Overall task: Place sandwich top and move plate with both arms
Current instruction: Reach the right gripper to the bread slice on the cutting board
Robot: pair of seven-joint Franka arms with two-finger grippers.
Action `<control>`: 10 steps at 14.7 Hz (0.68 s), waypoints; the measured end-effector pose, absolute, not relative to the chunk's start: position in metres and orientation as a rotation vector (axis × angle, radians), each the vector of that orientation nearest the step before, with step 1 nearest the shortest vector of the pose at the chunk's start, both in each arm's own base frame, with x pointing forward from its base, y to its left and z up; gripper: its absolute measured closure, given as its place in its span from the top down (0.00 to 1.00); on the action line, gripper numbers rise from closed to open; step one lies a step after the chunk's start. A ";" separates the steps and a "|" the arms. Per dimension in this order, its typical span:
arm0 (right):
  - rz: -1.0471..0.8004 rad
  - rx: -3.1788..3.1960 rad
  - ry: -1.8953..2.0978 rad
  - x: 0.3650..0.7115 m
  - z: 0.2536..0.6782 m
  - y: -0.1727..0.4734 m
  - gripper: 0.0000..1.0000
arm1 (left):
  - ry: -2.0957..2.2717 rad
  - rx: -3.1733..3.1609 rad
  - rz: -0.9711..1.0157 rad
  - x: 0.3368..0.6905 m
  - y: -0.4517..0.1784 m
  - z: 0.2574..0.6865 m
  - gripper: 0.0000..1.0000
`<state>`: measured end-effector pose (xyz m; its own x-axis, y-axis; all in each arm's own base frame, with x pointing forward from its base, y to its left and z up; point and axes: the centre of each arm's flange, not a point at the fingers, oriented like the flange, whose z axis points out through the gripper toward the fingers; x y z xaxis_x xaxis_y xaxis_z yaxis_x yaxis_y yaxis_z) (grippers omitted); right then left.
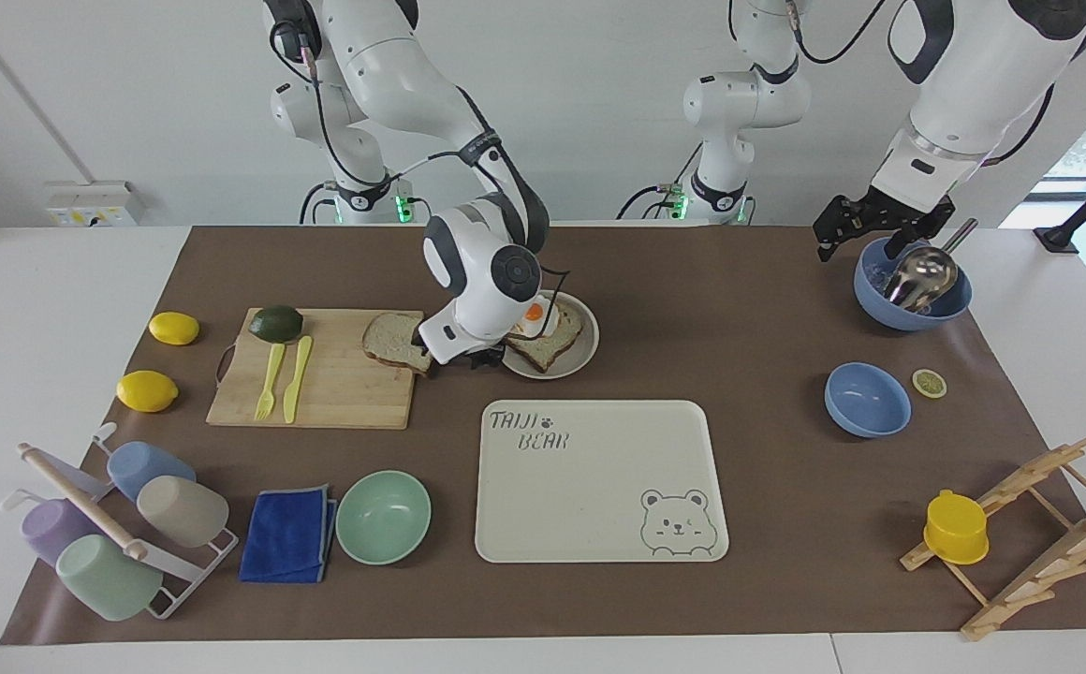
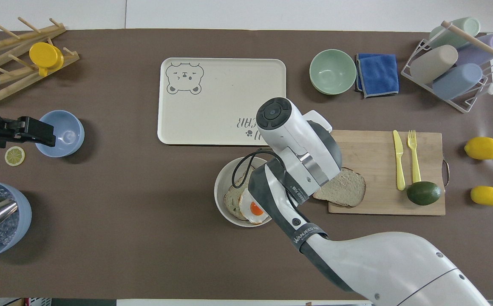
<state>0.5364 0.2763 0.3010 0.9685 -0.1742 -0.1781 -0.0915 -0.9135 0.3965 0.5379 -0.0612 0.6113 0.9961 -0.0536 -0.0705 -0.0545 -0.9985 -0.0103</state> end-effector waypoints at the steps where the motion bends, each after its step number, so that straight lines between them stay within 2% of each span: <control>1: -0.304 2.718 -0.189 0.532 0.300 0.274 0.91 | 0.085 -3.126 0.110 0.538 -0.061 0.611 1.00; 2: -0.313 2.713 -0.187 0.528 0.298 0.272 0.83 | 0.085 -3.126 0.110 0.538 -0.061 0.611 1.00; 10: -0.338 2.663 -0.149 0.508 0.287 0.262 0.78 | 0.085 -3.126 0.110 0.538 -0.061 0.611 1.00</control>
